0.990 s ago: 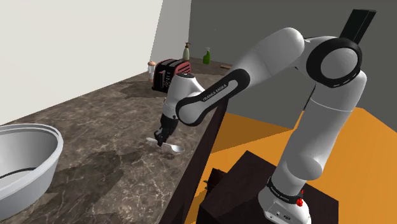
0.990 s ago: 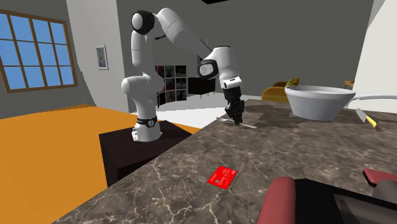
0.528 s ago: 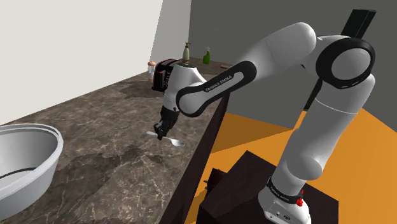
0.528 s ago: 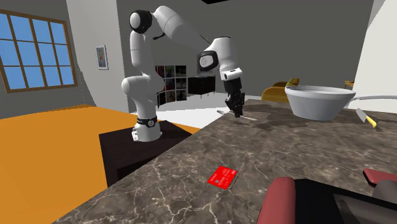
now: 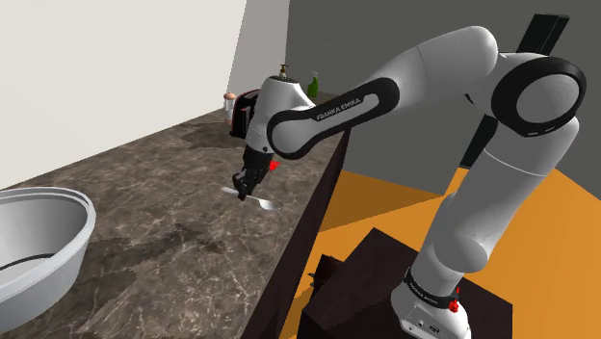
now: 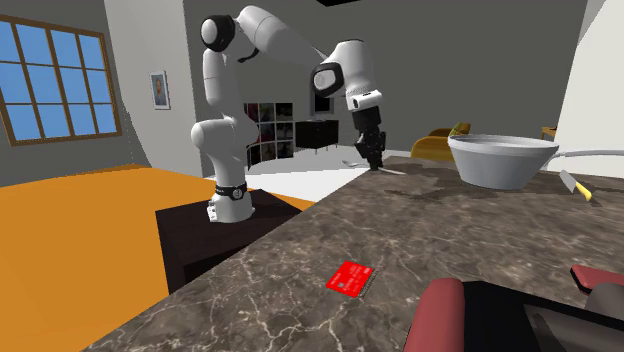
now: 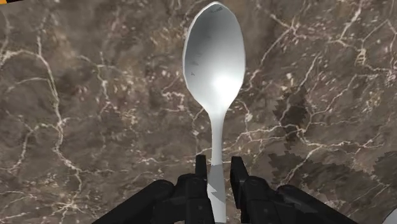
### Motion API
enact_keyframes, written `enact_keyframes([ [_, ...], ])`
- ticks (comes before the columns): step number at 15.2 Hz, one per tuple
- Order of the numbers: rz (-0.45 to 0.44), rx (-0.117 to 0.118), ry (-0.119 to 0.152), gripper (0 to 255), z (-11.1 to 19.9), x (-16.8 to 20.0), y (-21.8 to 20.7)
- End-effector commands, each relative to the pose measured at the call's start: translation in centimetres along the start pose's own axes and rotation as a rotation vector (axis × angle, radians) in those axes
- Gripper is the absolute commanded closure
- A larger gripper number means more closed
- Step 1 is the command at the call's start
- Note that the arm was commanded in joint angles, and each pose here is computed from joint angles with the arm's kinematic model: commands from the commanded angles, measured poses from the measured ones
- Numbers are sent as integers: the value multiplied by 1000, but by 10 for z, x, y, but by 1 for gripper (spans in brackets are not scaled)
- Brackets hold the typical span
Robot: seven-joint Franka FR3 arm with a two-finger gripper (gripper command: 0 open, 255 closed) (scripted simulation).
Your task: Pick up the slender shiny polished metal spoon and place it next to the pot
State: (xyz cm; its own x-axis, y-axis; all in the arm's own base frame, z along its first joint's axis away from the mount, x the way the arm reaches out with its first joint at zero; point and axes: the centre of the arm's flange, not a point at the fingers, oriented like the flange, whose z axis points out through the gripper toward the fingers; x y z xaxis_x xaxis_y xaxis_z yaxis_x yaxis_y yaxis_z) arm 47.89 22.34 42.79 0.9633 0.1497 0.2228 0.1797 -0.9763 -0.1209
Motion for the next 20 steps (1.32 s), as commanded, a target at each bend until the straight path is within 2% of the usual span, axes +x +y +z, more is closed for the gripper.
enact_keyframes([
  [1,0,0,0,255,-10,2,-2],
  [20,0,0,0,255,-107,25,-14],
])
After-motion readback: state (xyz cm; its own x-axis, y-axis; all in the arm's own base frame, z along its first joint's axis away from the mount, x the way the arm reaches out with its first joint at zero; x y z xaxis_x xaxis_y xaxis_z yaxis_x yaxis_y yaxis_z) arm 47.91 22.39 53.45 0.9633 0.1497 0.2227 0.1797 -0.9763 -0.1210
